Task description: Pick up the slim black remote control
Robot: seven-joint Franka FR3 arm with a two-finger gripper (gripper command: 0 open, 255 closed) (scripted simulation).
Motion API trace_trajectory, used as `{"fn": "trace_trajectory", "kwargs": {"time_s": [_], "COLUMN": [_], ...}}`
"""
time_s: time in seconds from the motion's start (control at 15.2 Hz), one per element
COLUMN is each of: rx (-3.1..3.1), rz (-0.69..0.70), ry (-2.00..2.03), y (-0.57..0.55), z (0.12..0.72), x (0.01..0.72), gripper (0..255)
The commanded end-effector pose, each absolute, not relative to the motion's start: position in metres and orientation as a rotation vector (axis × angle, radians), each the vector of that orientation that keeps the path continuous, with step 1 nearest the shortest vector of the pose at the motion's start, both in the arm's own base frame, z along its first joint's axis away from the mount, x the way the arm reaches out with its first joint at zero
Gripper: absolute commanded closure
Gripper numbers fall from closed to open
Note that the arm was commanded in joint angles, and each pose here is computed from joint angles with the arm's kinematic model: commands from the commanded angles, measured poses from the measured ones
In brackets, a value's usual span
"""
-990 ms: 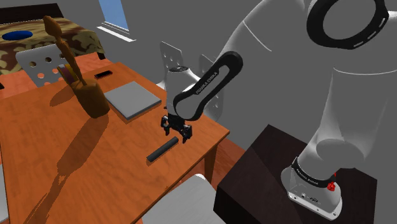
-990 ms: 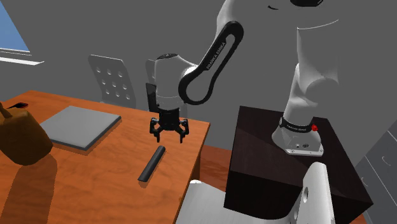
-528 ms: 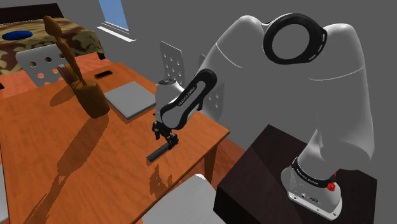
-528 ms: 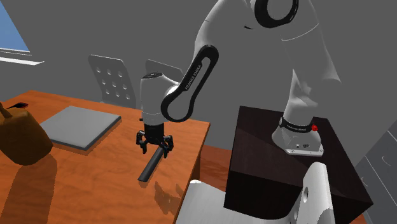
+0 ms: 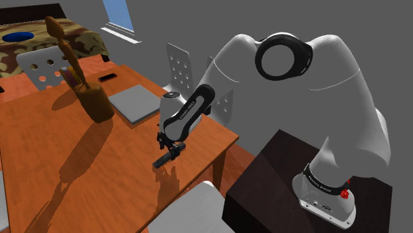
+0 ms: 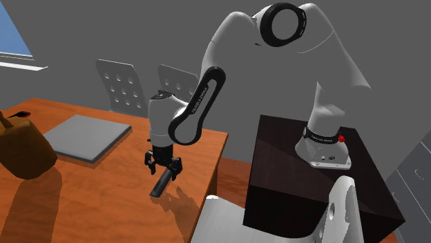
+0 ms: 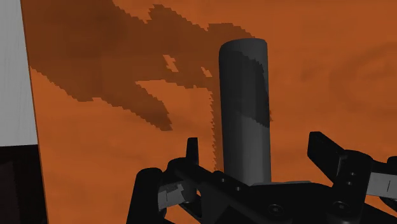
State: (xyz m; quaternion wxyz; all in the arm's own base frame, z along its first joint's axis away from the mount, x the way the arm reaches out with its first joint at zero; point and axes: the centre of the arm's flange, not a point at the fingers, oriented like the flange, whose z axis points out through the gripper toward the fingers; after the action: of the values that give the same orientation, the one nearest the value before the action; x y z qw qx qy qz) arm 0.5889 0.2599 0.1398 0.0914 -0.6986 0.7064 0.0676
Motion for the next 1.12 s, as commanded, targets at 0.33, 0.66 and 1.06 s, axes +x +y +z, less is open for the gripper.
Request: {"fn": "trace_trajectory", "kwargs": {"time_s": [0.33, 0.66, 1.06], "rx": [-2.075, -2.075, -2.075], "rz": [0.201, 0.201, 0.201], "ry": [2.099, 2.099, 2.099], "y": [0.26, 0.262, 0.26], "z": [0.127, 0.123, 0.148], "x": [0.588, 0.588, 0.589], "gripper": [255, 255, 255]}}
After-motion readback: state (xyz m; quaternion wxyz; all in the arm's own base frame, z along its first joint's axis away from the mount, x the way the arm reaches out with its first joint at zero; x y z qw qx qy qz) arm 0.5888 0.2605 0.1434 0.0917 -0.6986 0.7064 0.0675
